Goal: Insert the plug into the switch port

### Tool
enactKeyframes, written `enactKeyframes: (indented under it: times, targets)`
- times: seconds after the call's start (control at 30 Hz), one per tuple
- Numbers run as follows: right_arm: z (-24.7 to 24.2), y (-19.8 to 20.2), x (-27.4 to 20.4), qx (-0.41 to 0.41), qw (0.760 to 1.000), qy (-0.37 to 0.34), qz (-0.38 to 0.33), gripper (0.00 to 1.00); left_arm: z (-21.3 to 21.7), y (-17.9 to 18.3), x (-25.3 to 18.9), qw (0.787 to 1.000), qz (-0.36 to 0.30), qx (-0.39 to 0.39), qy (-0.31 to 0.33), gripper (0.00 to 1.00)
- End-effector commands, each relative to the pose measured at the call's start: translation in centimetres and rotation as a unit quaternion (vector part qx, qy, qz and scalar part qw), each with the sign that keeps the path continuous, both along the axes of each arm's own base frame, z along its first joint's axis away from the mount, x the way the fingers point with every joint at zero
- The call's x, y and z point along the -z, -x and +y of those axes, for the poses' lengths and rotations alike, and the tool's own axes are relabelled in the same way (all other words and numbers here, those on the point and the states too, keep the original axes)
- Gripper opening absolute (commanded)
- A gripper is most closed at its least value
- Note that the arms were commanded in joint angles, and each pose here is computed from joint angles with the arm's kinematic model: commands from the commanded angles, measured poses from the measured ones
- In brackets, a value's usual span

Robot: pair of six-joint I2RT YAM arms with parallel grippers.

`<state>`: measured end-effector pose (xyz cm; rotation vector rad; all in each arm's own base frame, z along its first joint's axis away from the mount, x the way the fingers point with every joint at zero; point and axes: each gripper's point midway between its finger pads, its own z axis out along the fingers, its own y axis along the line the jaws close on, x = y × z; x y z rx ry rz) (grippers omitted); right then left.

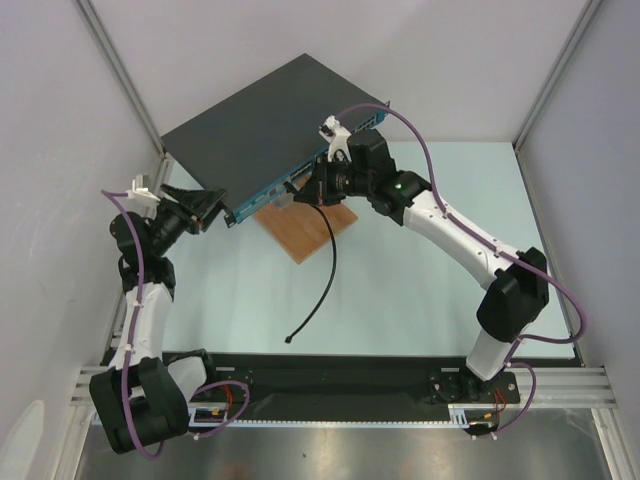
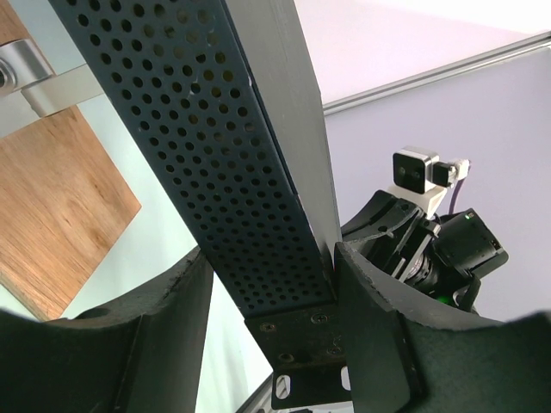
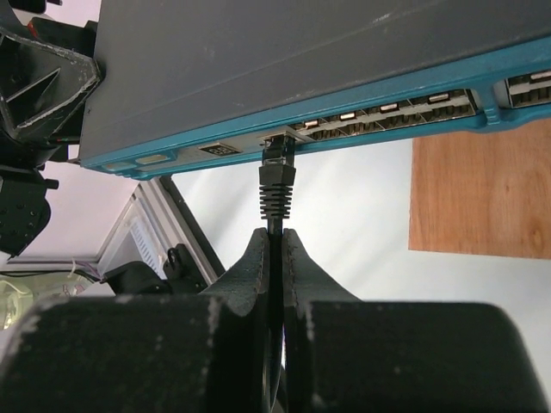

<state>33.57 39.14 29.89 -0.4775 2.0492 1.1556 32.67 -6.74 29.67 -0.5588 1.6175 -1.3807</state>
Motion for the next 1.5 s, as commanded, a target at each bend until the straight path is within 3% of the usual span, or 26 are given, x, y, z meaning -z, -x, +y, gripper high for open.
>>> enactKeyframes:
  times: [0.0,0.4,0.77,1.13,1.47]
  targets:
    - [1.5,-4.1,-4.6,0.037,0.993,-0.062,-0.091,0.00,-0.5,-0.2,-0.8,0.999,-0.035,0.009,-0.038,0.00]
    - [2.7,-6.0,-6.5,0.042,0.989,-0.086,-0.115,0.00,-0.8,-0.1,-0.7,0.998,-0.037,0.014,-0.046,0.00]
    - [2.1,-7.8,-4.2,0.064,0.991,-0.069,-0.096,0.00,-1.4,-0.2,-0.3,0.998,-0.037,0.023,-0.055,0.00]
    - [2.6,-8.7,-8.9,0.067,0.982,-0.103,-0.143,0.00,-1.9,-0.3,-0.6,0.997,-0.043,0.031,-0.060,0.00]
    - [2.1,-9.3,-2.1,0.077,0.990,-0.044,-0.106,0.00,-1.9,-0.4,-0.4,0.997,-0.042,0.031,-0.063,0.00]
